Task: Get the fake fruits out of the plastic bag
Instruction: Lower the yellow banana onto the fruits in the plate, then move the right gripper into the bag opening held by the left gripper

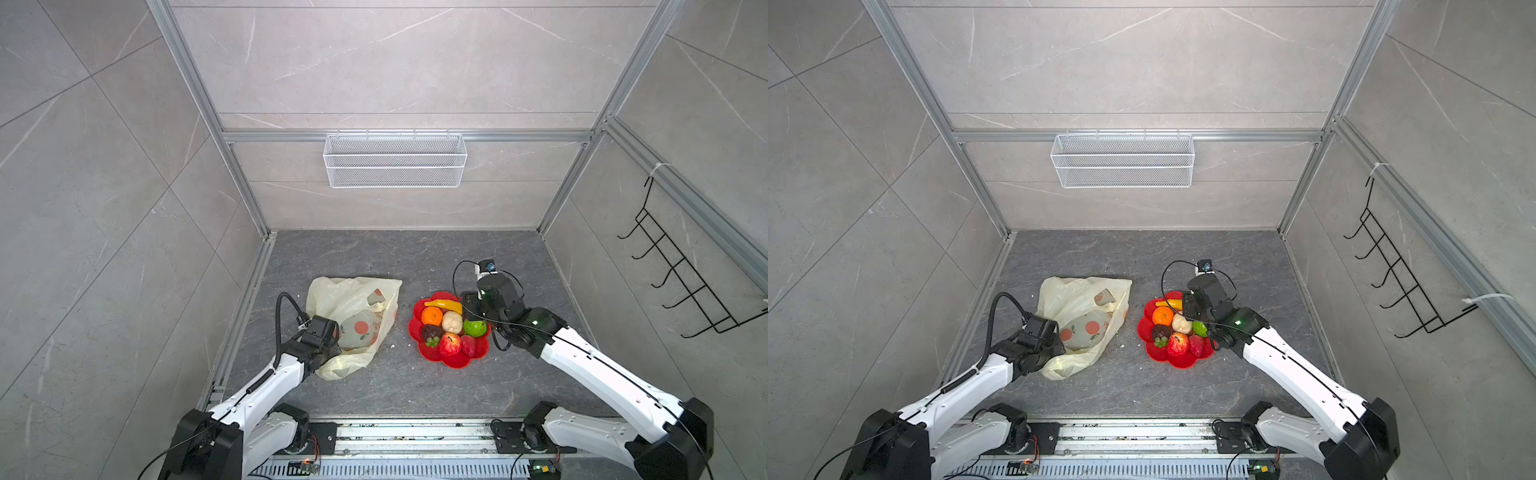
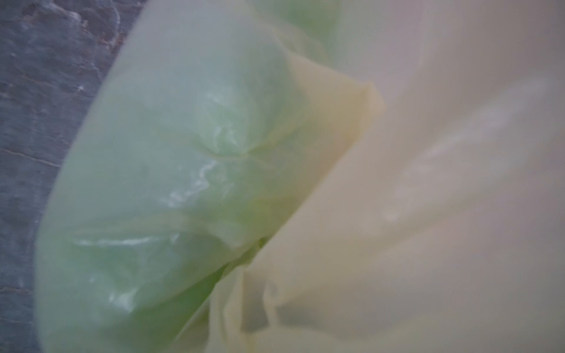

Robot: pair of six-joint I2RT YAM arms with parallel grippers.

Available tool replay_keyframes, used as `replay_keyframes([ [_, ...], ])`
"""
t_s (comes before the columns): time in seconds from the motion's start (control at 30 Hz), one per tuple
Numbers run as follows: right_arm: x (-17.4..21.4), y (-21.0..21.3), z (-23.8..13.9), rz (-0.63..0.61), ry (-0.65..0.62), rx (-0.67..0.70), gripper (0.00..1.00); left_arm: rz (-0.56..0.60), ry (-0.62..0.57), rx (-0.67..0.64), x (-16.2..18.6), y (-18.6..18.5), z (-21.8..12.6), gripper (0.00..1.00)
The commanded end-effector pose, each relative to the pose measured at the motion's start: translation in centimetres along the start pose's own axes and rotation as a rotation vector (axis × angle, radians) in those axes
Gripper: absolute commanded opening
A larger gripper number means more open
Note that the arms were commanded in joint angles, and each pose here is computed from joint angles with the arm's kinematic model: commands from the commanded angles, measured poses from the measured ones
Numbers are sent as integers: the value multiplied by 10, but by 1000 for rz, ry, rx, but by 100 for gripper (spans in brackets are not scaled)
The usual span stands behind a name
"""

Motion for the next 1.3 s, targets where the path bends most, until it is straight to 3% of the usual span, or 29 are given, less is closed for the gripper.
replay_keyframes([
  [0.0,-7,42,-19,18,-12,-152,64,69,-23,79,-14,-25,-9,9],
  [0.23,8,179,-10,-38,19,-492,59,213,-30,181,-10,-55,-18,9],
  [0.43,29,253,32,-73,134,-548,59,172,5,204,6,-45,-16,10],
  [0.7,49,298,77,-90,235,-571,58,45,-15,173,12,-19,-24,11],
  [1.07,121,326,98,-100,369,-575,58,-62,-227,105,-16,16,-60,11],
  [1.27,104,339,99,14,358,-579,64,-52,-246,106,-21,15,-65,11],
])
Point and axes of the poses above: each gripper's point midway between its finger pads, its own z axis out along the fingers, its own y axis along the line the jaws close on, x = y × z, the point moved 1 cm from there along -z, back along the fingers, and after that the axes turned 5 degrees about -z, right-handed, at the moved point
